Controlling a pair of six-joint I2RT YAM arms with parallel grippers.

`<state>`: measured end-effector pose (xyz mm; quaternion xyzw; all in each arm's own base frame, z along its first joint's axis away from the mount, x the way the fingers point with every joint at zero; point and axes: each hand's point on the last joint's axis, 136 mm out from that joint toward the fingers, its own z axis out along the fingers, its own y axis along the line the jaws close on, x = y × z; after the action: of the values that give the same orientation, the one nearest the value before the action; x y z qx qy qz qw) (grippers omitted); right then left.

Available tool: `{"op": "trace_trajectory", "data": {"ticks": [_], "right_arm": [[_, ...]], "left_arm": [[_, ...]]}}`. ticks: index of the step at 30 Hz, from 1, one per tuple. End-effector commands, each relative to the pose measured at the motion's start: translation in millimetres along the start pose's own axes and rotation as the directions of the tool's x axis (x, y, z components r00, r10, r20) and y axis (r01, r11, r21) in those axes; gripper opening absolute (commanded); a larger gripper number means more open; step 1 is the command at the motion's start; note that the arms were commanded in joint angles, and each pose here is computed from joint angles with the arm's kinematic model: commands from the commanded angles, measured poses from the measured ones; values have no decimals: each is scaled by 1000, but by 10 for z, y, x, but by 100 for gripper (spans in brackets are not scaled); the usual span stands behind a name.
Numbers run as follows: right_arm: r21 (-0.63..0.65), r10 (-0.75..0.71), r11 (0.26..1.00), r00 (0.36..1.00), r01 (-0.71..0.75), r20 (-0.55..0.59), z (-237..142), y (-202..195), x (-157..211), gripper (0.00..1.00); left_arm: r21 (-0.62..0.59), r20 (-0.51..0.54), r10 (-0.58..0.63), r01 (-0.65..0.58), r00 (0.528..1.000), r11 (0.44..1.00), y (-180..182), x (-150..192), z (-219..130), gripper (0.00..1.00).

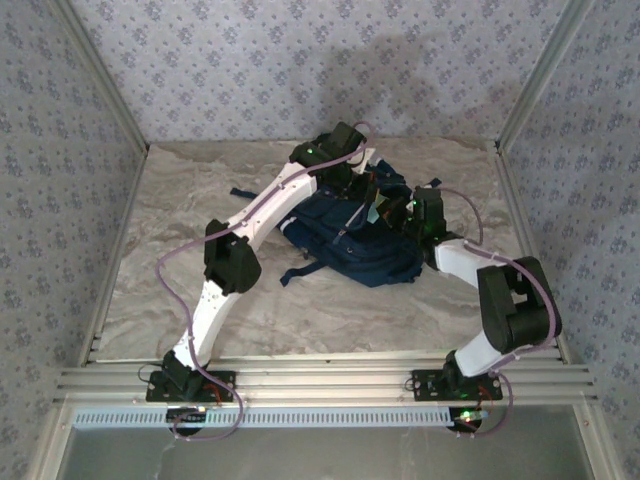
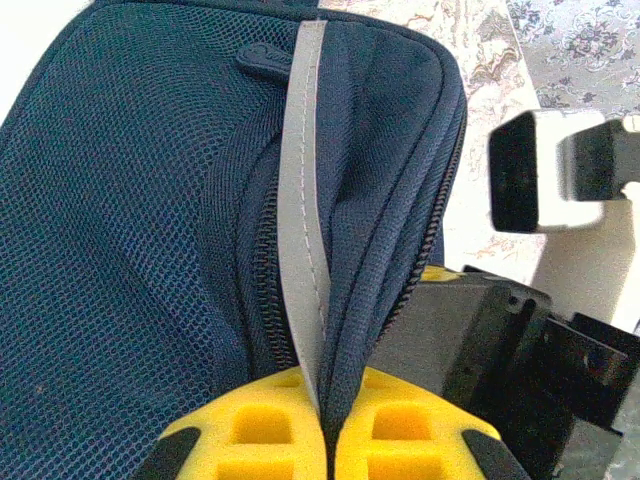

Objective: Pack books, pencil case, and school supplies into a backpack

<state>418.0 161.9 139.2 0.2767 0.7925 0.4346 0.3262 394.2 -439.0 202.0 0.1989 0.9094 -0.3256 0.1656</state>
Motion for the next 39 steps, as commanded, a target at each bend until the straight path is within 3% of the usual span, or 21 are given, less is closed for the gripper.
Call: {"op": "trace_trajectory", "data": {"ticks": [1, 9, 17, 29, 39], "right_arm": [[-171, 77, 982, 997, -79, -19, -5, 330, -32, 0], [-231, 72, 970, 997, -72, -8, -240, 547, -6, 0], [-155, 34, 987, 999, -33, 0, -404, 375, 67, 0], [-285, -13, 958, 995, -15, -95, 145, 534, 113, 0], [61, 18, 998, 999, -16, -35, 266, -245, 87, 1]], "left_arm": [[105, 108, 70, -82, 992, 991, -404, -232, -312, 2], [90, 99, 72, -81, 992, 993, -353, -215, -285, 2], [88, 95, 65, -73, 993, 993, -325, -214, -272, 2], [117, 90, 61, -71, 994, 991, -413, -192, -311, 2], [119, 98, 69, -81, 993, 990, -437, -206, -356, 2]]}}
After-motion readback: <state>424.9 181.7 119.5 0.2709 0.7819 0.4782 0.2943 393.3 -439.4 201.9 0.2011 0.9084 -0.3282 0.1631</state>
